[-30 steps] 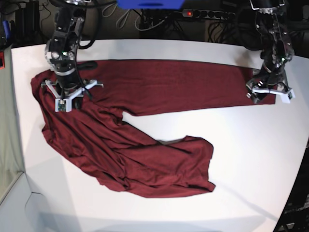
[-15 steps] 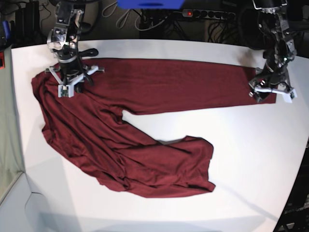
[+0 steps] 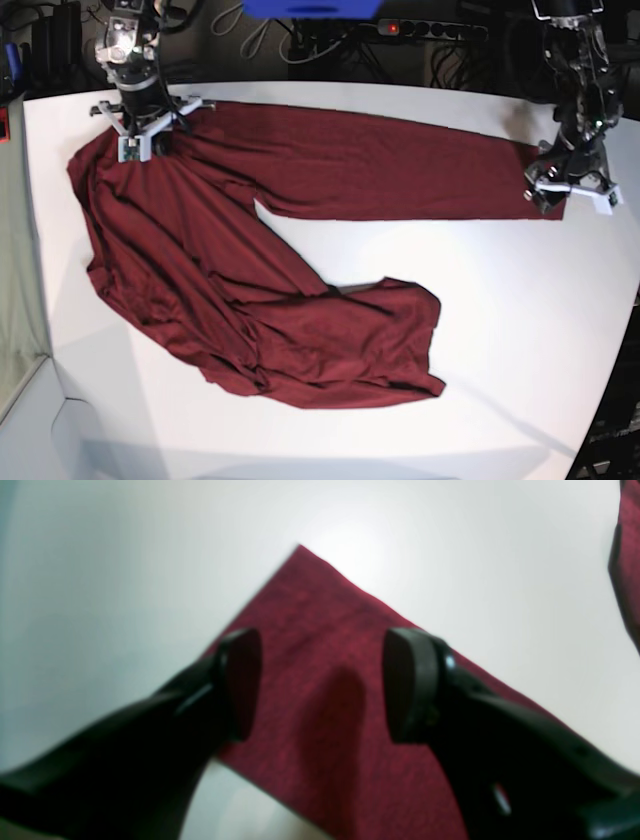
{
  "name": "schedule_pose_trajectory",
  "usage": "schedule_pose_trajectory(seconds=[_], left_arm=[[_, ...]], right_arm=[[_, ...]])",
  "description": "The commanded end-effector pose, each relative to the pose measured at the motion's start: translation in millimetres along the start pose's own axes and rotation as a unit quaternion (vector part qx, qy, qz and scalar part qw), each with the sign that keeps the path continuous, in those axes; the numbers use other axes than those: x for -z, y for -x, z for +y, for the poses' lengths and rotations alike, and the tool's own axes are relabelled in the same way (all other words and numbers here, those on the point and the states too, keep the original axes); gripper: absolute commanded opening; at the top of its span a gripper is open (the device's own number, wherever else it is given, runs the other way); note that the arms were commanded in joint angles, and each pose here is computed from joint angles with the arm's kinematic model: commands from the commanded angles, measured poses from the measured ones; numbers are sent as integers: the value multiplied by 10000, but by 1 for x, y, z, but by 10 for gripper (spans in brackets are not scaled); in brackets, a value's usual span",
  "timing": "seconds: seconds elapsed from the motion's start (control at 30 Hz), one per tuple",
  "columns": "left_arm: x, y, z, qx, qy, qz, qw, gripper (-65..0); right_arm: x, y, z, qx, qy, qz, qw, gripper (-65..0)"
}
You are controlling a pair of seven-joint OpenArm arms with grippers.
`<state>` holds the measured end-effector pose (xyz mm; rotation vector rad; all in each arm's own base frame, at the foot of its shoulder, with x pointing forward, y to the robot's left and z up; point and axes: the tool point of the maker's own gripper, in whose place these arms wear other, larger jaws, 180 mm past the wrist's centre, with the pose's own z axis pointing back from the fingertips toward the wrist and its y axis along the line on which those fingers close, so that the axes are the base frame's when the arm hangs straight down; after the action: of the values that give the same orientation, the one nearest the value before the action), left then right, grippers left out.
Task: Layout the t-shirt on the table in an organized manner, then fold the t-shirt properly
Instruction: 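Drag the shirt body with the right gripper toward the left gripper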
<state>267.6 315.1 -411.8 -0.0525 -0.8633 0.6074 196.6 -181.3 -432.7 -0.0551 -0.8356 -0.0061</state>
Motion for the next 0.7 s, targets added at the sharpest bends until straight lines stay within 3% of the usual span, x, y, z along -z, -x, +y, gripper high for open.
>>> schedule_pose_trajectory(seconds=[0.0, 0.2, 0.37, 0.53, 0.67], left_arm=[[-4, -20, 2, -13, 2, -270, 9996, -280], [-7, -36, 4, -111, -13, -479, 9988, -280], [-20, -64, -27, -9, 343, -905, 9953, -280], [-21, -89, -66, -241, 725, -1278, 9889, -280], [-1, -80, -100, -289, 1028, -1056, 9887, -280]], right_arm=[[-5, 2, 4, -90, -52, 100, 9999, -650], [-21, -19, 16, -280, -185, -190, 9993, -650], [-28, -51, 18, -359, -172, -610, 9973, -650], [-22, -84, 18, -359, -139, -1011, 9941, -650], [-15, -106, 33, -367, -320, -1261, 9908, -650]])
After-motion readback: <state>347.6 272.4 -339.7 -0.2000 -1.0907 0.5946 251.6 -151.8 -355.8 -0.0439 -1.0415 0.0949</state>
